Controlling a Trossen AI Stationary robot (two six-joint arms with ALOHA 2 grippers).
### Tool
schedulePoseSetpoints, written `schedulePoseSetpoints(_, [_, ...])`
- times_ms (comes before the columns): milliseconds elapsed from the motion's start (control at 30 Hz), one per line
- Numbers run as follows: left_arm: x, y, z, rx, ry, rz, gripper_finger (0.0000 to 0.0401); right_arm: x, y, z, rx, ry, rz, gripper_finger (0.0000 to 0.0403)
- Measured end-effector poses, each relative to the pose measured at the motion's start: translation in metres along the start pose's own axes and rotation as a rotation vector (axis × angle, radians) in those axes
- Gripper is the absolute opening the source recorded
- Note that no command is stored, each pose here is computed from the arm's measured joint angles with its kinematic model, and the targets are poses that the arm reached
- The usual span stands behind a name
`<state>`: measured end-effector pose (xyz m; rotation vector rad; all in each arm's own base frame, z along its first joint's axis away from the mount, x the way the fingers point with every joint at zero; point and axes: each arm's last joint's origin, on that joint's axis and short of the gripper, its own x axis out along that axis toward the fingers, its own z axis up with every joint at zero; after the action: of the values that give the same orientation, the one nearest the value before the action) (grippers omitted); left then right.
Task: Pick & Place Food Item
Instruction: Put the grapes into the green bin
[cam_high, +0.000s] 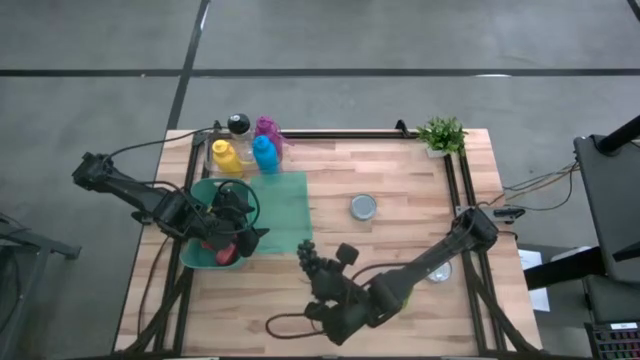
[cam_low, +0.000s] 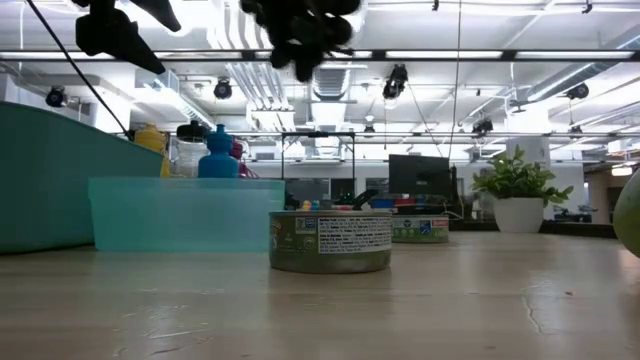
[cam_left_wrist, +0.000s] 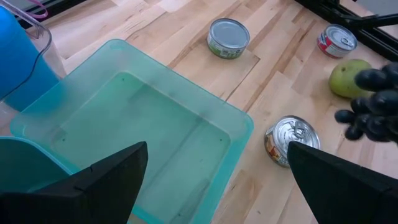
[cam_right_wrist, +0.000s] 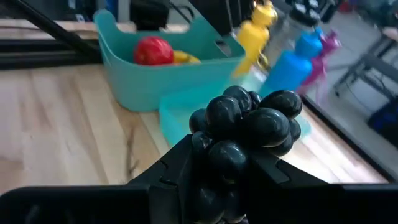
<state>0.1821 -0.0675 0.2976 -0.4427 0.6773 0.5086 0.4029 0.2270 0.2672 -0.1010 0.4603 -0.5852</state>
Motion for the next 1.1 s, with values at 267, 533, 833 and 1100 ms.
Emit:
schedulePoseSetpoints(267, [0.0,0.0,0.0,0.0,0.0,0.0,0.0393,0.005,0.012,0.01,-0.04,-0.107,0.1,0.0097])
schedulePoseSetpoints(533, [0.0,0.0,0.0,0.0,0.0,0.0,0.0393,0.017,0.017,0.01,-0.051,-0.192,0.219,0.0097])
schedulePoseSetpoints(833, [0.0,0.0,0.0,0.0,0.0,0.0,0.0393,0.035,0.016,0.008,0.03,-0.257,0.408,0.0097])
schedulePoseSetpoints(1100, [0.0,0.0,0.0,0.0,0.0,0.0,0.0393,0.054,0.009,-0.015,0.105,-0.4,0.563,0.0097])
